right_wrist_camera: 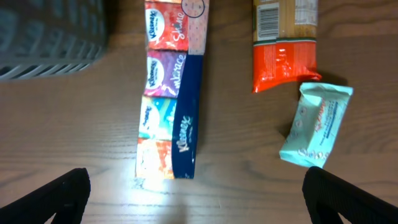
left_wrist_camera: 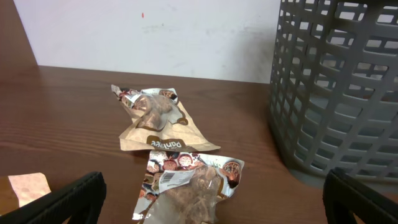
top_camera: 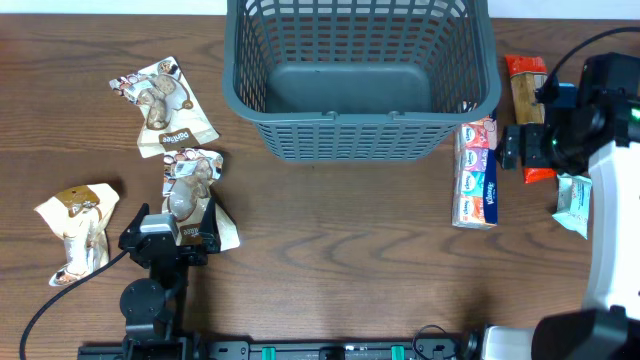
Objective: Pack container
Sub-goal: 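Move right gripper over the Kleenex tissue pack and lower onto it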
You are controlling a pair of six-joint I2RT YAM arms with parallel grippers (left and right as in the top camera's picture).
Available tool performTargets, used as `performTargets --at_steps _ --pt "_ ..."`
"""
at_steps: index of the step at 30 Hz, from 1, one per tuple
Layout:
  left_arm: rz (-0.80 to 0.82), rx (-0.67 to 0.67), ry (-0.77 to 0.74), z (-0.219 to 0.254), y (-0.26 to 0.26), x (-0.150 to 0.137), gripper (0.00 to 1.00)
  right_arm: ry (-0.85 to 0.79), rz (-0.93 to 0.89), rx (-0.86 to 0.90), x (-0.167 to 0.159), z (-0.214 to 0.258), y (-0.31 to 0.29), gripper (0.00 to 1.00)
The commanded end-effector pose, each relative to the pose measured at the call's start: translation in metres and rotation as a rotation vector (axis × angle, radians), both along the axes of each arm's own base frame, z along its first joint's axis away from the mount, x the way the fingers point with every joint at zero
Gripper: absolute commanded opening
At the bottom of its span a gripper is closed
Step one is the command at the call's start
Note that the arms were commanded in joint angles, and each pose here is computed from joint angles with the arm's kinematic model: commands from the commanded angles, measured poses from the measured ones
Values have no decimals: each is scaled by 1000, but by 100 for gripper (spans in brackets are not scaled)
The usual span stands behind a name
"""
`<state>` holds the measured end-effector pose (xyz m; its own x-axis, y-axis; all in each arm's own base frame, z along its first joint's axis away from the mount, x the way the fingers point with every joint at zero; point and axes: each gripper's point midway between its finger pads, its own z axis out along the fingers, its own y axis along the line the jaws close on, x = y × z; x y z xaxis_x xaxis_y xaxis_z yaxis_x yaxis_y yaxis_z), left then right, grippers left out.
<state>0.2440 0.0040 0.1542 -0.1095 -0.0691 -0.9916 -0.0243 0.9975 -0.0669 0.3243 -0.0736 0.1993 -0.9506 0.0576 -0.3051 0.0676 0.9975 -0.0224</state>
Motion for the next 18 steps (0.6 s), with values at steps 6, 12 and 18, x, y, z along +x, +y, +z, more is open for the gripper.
performTargets --at_steps 6,12,18 --pt "-8 -6 35 -15 -2 0 98 49 17 37 28 -37 -5 99" --pt "-8 -6 35 -15 -2 0 99 84 10 52 43 -64 -7 99" --pt "-8 -6 35 -15 -2 0 99 81 -75 86 58 -84 -9 99"
